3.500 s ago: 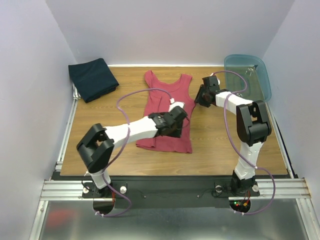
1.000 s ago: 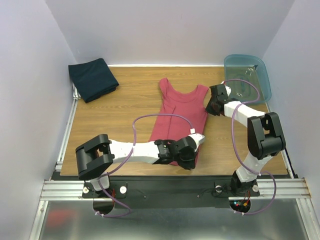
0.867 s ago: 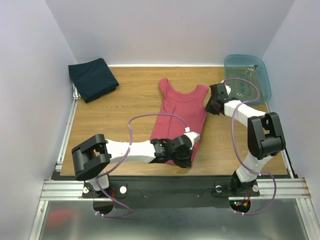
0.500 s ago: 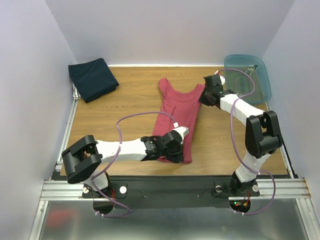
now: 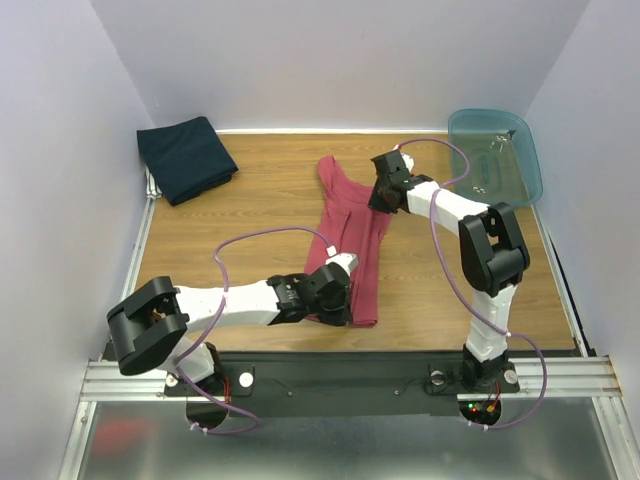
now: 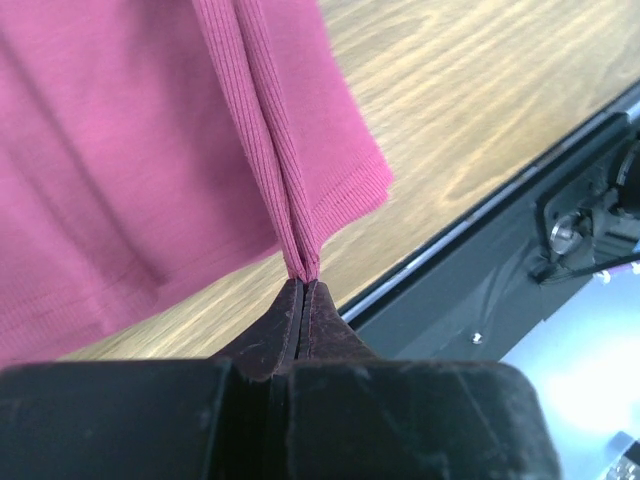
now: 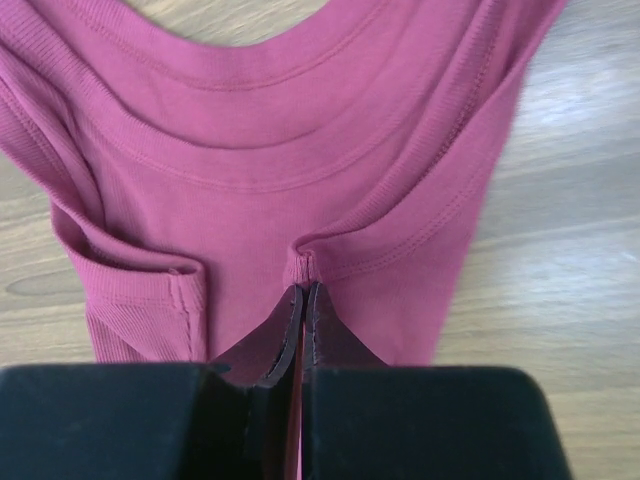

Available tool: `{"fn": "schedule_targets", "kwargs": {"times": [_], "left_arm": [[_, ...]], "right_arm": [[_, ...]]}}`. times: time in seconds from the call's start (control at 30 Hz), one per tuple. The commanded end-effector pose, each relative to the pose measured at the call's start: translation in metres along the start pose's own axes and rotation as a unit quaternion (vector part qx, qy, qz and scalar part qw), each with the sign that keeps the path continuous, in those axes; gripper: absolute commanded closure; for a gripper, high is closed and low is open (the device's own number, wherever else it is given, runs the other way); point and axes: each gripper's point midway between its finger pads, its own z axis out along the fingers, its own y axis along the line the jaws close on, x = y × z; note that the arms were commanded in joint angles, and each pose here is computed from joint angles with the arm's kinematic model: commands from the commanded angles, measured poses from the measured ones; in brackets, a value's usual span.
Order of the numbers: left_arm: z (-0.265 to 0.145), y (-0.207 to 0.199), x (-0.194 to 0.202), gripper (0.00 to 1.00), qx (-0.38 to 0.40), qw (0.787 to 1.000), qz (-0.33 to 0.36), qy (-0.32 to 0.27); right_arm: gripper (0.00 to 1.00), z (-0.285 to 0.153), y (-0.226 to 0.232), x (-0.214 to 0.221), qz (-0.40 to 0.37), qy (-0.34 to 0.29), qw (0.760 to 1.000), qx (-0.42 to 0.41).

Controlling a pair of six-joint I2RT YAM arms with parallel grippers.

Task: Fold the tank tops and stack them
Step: Fold the tank top

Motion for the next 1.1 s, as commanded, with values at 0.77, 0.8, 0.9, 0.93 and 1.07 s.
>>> {"fn": "schedule_targets", "kwargs": {"times": [0.77, 0.8, 0.9, 0.93, 1.07], "left_arm": [[-0.018, 0.06, 0.025, 1.0, -0.103, 0.993, -0.049, 0.027], [-0.019, 0.06, 0.024, 1.0, -0.103, 0.993, -0.05, 0.027], [-0.021, 0.063, 0.025, 1.0, -0.111, 0.992, -0.053, 0.026], [-0.022, 0.063, 0.024, 1.0, -0.11, 0.992, -0.054, 0.025], [-0.025, 0.069, 0.026, 1.0, -0.125, 0.99, -0.055, 0.026]], "right_arm": [[1.0, 0.014, 0.051, 0.004, -0.028, -0.024, 0.999, -0.003], [0.99, 0.014, 0.052, 0.004, -0.028, -0.024, 0.999, -0.003], [1.0, 0.012, 0.056, 0.003, -0.03, -0.028, 0.999, -0.007], [1.0, 0.011, 0.057, 0.003, -0.031, -0.03, 0.999, -0.006], [1.0, 0.011, 0.06, 0.006, -0.036, -0.029, 0.999, -0.007]]}}
